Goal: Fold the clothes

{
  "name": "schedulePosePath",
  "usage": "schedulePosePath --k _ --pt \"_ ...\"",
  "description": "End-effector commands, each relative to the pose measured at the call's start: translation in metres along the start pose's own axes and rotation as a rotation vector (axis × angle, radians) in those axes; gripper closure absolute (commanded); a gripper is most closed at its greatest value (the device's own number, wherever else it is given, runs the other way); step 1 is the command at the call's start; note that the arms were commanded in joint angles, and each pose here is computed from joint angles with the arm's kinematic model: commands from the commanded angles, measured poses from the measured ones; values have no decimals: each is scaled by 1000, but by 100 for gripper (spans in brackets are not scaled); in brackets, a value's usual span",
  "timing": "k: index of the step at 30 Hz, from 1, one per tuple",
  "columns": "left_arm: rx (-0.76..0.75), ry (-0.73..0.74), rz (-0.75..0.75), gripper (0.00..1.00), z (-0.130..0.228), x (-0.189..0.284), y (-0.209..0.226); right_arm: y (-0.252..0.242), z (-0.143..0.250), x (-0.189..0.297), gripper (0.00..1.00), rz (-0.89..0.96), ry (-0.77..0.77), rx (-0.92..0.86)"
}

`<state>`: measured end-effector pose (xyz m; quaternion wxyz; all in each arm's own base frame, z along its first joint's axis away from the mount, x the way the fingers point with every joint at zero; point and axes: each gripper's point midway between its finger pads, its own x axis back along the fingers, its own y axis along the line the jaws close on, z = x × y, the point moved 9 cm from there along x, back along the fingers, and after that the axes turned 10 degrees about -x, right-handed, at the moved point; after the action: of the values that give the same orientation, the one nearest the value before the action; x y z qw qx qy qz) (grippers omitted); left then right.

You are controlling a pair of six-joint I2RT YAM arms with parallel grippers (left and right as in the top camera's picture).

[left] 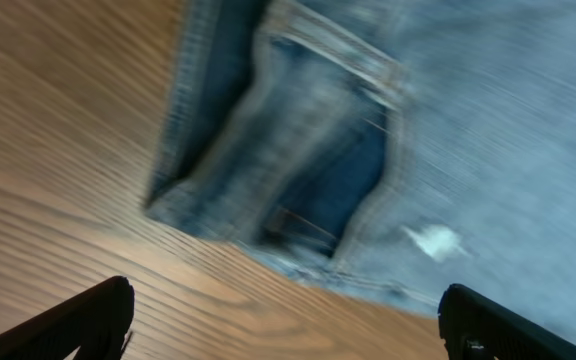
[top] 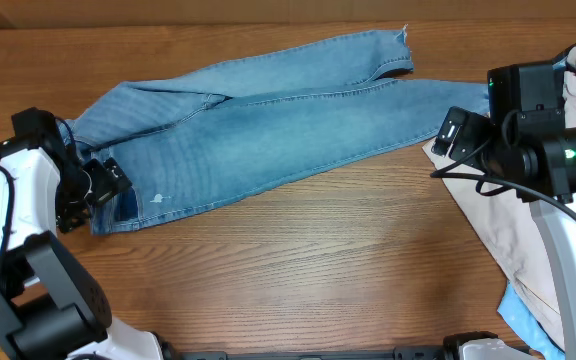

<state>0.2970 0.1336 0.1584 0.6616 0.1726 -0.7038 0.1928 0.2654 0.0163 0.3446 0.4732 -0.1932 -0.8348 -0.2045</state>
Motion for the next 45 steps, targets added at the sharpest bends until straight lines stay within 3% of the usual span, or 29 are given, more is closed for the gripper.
schedulePosePath --k 1,10,12,13,15,17,18,25,31,35,36,39,40,45 --pt "57 3 -110 0 -4 -12 9 1 -1 -3 0 1 7 1" --pt "53 126 -106 0 -7 -59 9 1 -1 -3 0 1 7 1" --pt "53 155 -110 5 -7 -69 9 1 -1 -3 0 1 7 6" --pt "53 167 -112 14 -6 -73 9 1 -1 -3 0 1 7 9" --pt "47 187 -121 42 -5 -79 10 1 -1 -3 0 1 7 20" --pt "31 198 -152 93 -4 -80 14 1 -1 -3 0 1 7 20" --pt "31 201 -188 96 -3 -78 18 1 -1 -3 0 1 7 21" --pt "239 145 -433 96 -6 -40 64 1 -1 -3 0 1 7 24" --pt "426 -10 -388 96 -19 11 100 1 -1 -3 0 0 6 23" --pt "422 -98 -304 92 -28 34 106 3 -3 -4 0 -8 -4 21" --pt "410 -102 -282 87 -29 35 104 4 -4 -6 0 -9 -5 26" --pt "403 -84 -274 34 -27 34 102 10 -6 -18 0 -9 26 94" --pt "401 -77 -275 24 -26 34 102 13 -5 -25 0 -7 46 114" --pt "399 -55 -264 12 -23 33 100 24 -8 -65 0 45 125 153"
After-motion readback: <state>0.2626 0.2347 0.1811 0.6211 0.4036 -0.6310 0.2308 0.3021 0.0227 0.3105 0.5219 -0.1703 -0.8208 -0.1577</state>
